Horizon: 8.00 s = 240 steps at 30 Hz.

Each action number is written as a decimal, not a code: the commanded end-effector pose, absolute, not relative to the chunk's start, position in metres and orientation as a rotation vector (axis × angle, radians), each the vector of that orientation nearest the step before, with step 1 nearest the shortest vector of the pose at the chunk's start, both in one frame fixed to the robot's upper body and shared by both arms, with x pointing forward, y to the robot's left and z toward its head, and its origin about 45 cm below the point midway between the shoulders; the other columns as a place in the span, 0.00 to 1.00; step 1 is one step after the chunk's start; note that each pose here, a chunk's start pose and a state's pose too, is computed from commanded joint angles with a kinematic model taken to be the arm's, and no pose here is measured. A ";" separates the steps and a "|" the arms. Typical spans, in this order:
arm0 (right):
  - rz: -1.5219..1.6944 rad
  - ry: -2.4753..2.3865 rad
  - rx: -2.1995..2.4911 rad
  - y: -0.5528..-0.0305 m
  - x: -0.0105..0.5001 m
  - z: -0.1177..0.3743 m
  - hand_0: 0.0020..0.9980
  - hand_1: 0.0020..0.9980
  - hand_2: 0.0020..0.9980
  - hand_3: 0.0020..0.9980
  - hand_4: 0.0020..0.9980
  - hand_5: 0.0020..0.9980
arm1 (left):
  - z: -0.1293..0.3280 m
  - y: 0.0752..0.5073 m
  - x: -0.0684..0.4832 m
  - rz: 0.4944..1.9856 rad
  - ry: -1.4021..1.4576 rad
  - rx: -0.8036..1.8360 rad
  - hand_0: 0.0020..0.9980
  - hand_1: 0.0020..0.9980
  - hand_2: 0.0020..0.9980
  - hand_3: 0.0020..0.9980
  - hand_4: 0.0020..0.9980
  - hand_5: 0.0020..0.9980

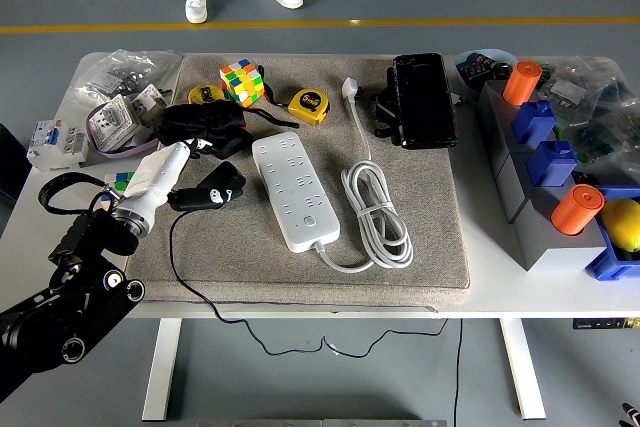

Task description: Put the plug near the board,insert it into the board,press the button,pull the plug out

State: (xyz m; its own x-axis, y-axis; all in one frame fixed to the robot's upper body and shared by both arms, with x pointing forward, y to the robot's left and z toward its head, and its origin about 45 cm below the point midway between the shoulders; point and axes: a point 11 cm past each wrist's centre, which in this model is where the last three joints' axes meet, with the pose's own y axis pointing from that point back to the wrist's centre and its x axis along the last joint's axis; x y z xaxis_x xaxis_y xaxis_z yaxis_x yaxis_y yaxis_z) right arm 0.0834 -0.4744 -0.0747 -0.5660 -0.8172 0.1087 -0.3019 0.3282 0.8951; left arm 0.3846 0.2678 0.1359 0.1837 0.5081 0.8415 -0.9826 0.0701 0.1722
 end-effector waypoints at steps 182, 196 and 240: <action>-1.193 -2.045 0.988 -0.475 0.084 -0.074 0.61 0.67 0.67 0.55 0.83 0.50 | 0.124 0.233 0.336 1.138 -0.707 0.563 0.83 0.85 0.85 0.78 0.90 0.57; -1.194 -2.043 0.990 -0.475 0.084 -0.074 0.61 0.67 0.67 0.55 0.83 0.50 | 0.117 0.240 0.341 1.139 -0.723 0.629 0.83 0.84 0.85 0.78 0.90 0.58; -1.192 -2.048 0.995 -0.475 0.085 -0.073 0.61 0.67 0.67 0.55 0.83 0.50 | 0.131 0.197 0.362 1.007 -0.800 0.671 0.79 0.81 0.82 0.76 0.90 0.59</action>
State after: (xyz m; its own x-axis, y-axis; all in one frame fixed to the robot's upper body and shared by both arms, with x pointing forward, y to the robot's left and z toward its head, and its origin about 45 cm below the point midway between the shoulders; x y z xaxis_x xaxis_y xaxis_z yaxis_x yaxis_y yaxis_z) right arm 0.0850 -0.4746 -0.0735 -0.5649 -0.8191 0.1004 -0.3172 0.3279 0.8899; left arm 0.3621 0.1968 0.1307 0.3088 0.4647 0.8299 -0.9135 0.3879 0.1228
